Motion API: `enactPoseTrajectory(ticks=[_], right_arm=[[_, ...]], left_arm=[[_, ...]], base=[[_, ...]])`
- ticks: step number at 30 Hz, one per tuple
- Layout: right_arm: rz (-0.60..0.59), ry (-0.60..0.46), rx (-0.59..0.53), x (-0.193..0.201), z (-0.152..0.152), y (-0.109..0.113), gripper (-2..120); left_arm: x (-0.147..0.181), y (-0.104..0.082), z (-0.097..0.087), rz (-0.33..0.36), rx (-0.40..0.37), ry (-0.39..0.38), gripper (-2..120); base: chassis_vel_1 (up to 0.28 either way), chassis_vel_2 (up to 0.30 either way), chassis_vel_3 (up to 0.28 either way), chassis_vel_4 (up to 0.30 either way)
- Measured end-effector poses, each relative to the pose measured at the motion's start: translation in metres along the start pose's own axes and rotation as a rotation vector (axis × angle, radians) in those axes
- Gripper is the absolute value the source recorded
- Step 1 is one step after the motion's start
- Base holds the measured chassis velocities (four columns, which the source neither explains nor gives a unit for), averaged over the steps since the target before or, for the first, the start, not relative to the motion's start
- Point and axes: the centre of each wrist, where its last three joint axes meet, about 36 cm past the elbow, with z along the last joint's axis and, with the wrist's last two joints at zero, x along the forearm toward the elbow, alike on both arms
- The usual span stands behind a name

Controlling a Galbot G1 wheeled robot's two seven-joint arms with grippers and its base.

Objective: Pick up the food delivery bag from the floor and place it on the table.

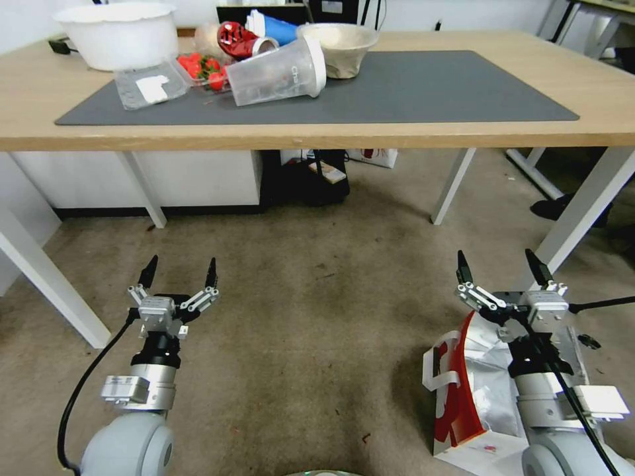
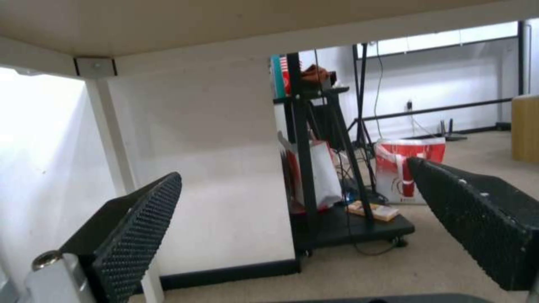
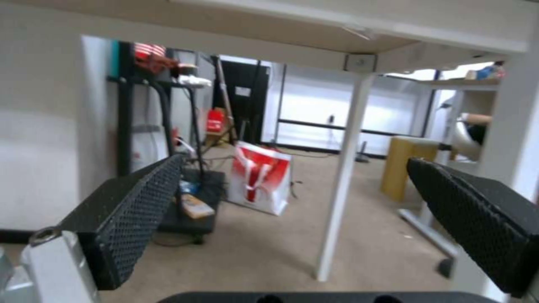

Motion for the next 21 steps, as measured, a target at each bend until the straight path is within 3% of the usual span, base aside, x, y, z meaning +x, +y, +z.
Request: enactPoseTrajectory(ticks=[6, 21], right_arm=[[0.068, 0.028, 0.076, 0.004, 0.021, -0.026, 100], [0.182, 0.074, 0.083, 0.015, 0.04, -0.085, 100]], left_arm=[[-0.001, 0.002, 0.006, 0.004, -0.006, 0.012, 100], [0.0, 0.001, 0.023, 0.001, -0.004, 0.029, 100]], base=[[0.0, 0.0, 0.0, 0.0], [0.0, 0.0, 0.0, 0.0]])
